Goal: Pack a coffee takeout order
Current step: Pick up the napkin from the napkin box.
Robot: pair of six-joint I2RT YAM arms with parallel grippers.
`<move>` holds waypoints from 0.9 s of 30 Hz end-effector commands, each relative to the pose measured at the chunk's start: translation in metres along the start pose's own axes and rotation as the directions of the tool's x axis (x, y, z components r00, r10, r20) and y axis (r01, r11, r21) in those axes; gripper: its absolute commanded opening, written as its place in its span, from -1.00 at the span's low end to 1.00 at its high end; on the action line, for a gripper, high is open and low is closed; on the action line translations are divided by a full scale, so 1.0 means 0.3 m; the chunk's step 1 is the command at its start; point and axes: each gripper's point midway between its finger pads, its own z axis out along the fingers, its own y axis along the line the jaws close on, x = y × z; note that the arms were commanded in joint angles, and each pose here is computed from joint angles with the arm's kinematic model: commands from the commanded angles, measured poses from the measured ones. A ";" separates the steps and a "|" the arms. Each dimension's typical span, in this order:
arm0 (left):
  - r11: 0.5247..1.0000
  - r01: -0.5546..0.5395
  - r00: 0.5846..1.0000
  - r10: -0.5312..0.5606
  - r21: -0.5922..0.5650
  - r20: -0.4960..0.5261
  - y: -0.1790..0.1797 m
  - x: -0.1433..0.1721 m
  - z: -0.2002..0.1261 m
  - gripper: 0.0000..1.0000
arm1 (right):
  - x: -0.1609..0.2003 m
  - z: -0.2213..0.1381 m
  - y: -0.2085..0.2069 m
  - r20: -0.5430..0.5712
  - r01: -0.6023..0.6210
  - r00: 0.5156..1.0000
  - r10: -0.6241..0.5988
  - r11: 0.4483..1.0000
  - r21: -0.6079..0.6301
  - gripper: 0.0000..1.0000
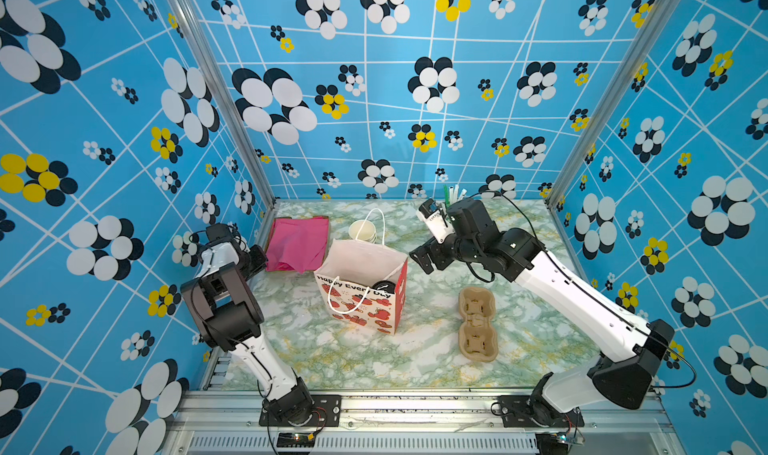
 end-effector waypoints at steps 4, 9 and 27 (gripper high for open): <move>0.993 0.006 0.999 -0.012 0.121 0.045 -0.087 -0.031 -0.054 -1.00 | 0.029 -0.007 -0.020 -0.024 0.005 1.000 -0.004 1.000 0.024 0.98; 0.985 -0.008 0.997 -0.004 0.172 0.072 -0.142 -0.050 -0.092 -1.00 | 0.028 -0.008 -0.020 -0.024 0.004 1.000 -0.004 1.000 0.025 0.98; 0.923 -0.117 0.992 0.090 0.366 0.088 -0.384 -0.043 -0.124 -1.00 | 0.042 -0.008 -0.027 -0.028 0.004 1.000 -0.003 0.999 0.035 0.98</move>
